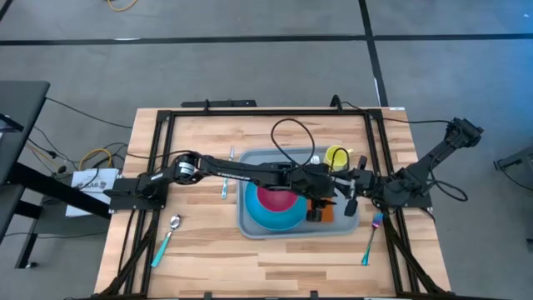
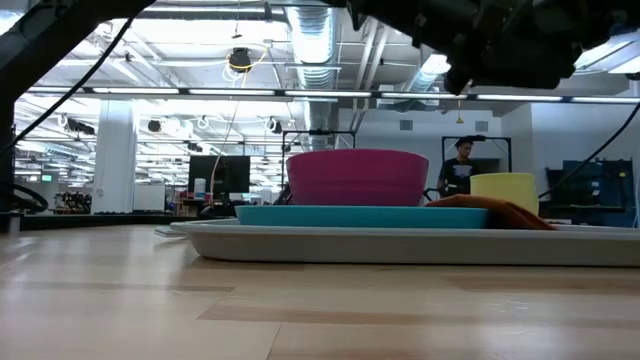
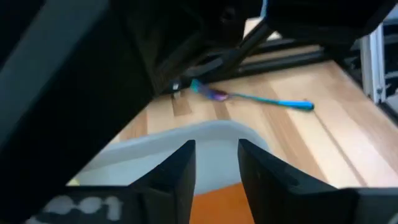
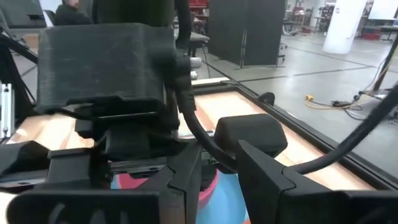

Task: Set up tray
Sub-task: Put the brown napkin on the gray tray to the right of the blue plate, then put the purple fork on the brown napkin

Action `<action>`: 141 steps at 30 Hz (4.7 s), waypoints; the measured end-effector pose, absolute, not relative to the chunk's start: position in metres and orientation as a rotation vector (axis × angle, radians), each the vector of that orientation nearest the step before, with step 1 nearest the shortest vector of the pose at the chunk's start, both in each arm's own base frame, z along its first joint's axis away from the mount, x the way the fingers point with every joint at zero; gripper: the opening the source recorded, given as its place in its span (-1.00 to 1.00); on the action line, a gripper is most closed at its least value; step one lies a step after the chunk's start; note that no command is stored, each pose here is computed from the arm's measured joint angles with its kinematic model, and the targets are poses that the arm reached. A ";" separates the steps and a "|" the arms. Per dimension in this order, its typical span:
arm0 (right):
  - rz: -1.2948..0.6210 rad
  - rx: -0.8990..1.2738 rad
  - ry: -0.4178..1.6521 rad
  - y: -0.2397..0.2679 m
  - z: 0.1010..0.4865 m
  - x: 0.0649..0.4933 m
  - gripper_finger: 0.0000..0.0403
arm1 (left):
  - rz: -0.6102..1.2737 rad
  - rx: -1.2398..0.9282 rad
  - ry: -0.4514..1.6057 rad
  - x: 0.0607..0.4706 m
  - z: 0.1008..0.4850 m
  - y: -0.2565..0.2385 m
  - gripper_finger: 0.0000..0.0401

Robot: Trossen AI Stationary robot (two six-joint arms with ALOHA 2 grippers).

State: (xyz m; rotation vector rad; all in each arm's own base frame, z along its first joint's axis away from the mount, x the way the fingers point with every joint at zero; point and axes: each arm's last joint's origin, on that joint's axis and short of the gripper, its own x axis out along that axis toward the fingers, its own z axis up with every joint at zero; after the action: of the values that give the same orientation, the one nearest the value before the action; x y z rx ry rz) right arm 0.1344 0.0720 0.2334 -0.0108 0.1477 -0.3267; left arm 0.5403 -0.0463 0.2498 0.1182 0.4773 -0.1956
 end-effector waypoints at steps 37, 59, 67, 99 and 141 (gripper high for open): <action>-0.458 0.249 0.660 0.027 0.142 0.201 -1.00 | 0.482 0.353 0.734 0.357 0.445 -0.053 -0.99; -0.590 0.440 1.023 0.029 0.116 0.175 -1.00 | 0.531 0.362 0.743 0.359 0.442 -0.049 -1.00; -0.645 0.449 1.151 0.042 0.135 0.175 -1.00 | 0.528 0.366 0.747 0.359 0.442 -0.049 -1.00; -0.836 0.272 1.079 0.019 0.123 0.215 -1.00 | 0.524 0.368 0.748 0.359 0.442 -0.049 -1.00; -0.507 0.742 1.483 0.097 0.233 0.192 -0.88 | 0.518 0.483 0.824 0.355 0.439 -0.048 -1.00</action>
State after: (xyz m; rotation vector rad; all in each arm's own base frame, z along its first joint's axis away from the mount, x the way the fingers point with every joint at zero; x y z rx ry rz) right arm 0.1915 0.0967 0.2333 0.7424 1.4832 -0.5066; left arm 0.3547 -0.0477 0.4387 0.4835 0.8243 0.5182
